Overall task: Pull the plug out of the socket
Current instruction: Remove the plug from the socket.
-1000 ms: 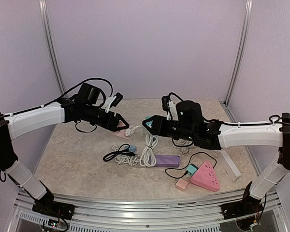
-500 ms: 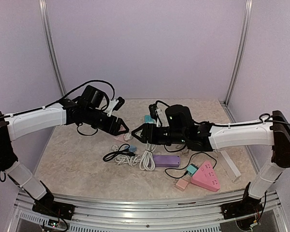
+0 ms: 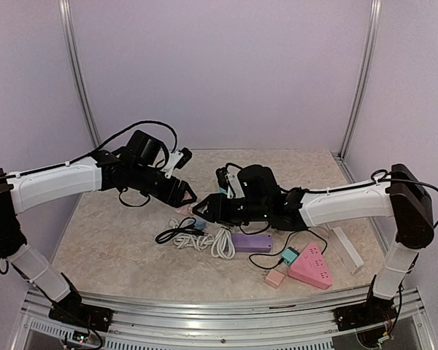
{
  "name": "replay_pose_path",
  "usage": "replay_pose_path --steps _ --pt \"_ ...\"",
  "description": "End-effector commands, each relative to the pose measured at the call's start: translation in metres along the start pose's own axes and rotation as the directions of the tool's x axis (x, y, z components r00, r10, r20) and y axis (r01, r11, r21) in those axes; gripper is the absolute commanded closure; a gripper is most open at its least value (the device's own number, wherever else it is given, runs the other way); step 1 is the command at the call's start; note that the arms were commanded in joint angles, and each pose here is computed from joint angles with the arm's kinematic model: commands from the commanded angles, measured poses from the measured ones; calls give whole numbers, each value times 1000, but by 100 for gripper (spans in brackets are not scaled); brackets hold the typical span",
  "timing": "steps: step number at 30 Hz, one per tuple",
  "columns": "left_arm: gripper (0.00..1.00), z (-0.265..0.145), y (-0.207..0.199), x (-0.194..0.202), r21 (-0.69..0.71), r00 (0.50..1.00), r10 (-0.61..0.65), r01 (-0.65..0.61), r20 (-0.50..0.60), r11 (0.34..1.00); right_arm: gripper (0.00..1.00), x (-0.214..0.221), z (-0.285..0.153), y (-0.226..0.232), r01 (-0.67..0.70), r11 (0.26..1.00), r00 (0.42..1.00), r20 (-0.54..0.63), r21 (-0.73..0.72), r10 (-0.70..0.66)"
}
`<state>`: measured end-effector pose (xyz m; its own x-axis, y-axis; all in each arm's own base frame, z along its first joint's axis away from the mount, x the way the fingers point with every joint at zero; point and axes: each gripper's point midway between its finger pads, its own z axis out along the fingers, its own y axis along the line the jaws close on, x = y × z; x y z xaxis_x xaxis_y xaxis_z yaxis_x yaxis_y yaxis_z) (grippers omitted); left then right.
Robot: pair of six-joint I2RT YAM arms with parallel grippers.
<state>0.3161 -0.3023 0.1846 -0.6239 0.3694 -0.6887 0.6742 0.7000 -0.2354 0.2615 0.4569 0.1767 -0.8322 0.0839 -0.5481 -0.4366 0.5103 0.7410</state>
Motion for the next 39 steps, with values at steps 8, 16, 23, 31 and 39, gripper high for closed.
replay_pose_path --steps 8,16,23,31,39 --pt "100 -13 -13 -20 9 996 57 -58 74 998 59 -10 16 5 -38 999 999 6 -39 38" --pt "100 -14 -14 -20 7 995 66 -66 75 998 72 -9 17 -1 -93 994 996 9 -58 94" --pt "100 -16 -15 -21 0 994 76 -76 82 997 100 -13 12 -12 -139 989 989 38 -47 140" --pt "100 -13 -44 -13 34 972 226 -229 70 973 100 -28 -3 -26 -152 986 985 69 -71 157" --pt "100 -8 -56 -4 37 956 291 -292 40 956 100 -53 -24 -44 -81 997 989 125 15 78"
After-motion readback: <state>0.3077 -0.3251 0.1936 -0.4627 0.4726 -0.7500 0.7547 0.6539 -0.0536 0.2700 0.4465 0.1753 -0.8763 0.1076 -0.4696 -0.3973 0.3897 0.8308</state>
